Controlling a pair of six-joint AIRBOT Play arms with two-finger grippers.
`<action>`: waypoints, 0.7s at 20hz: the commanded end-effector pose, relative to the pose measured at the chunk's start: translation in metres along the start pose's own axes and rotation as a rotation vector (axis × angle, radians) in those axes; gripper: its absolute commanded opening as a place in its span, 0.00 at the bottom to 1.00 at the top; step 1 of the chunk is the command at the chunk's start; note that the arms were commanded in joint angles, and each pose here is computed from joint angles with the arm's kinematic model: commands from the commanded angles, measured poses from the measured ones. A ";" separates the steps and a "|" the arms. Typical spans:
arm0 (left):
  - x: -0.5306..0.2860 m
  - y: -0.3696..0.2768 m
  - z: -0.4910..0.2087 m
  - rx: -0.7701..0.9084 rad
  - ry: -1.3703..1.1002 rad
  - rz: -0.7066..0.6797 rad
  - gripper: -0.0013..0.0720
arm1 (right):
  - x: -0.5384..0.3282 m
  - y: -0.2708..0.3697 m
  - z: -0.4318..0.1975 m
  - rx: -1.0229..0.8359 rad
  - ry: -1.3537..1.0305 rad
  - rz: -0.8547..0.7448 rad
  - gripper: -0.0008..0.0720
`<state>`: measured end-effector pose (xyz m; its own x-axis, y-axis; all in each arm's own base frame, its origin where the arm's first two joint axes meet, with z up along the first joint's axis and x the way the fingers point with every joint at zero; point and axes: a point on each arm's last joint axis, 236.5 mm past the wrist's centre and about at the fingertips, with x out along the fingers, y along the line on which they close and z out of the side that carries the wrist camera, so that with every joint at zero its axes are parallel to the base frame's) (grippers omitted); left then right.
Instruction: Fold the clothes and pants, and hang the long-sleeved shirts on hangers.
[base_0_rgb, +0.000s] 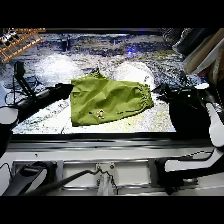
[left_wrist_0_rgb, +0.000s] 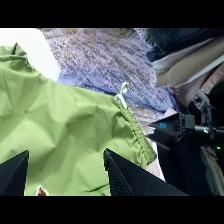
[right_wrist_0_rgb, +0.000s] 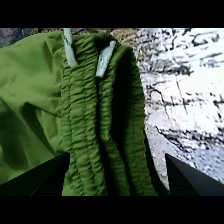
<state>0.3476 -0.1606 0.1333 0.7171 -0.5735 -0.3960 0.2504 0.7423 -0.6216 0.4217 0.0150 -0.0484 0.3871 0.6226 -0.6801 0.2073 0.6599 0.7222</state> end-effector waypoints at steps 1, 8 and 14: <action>0.012 -0.004 -0.012 -0.003 0.050 -0.012 0.73 | 0.016 -0.002 0.009 -0.010 0.062 0.087 0.96; 0.045 -0.005 -0.043 -0.051 0.142 -0.025 0.73 | 0.045 -0.006 -0.020 -0.058 0.232 0.073 0.96; 0.056 0.003 -0.052 -0.050 0.168 -0.012 0.72 | 0.064 0.016 -0.032 -0.086 0.266 0.100 0.21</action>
<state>0.3513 -0.2076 0.0808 0.5974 -0.6393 -0.4841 0.2331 0.7161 -0.6580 0.4205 0.0668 -0.0863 0.1618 0.7536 -0.6371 0.1080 0.6282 0.7705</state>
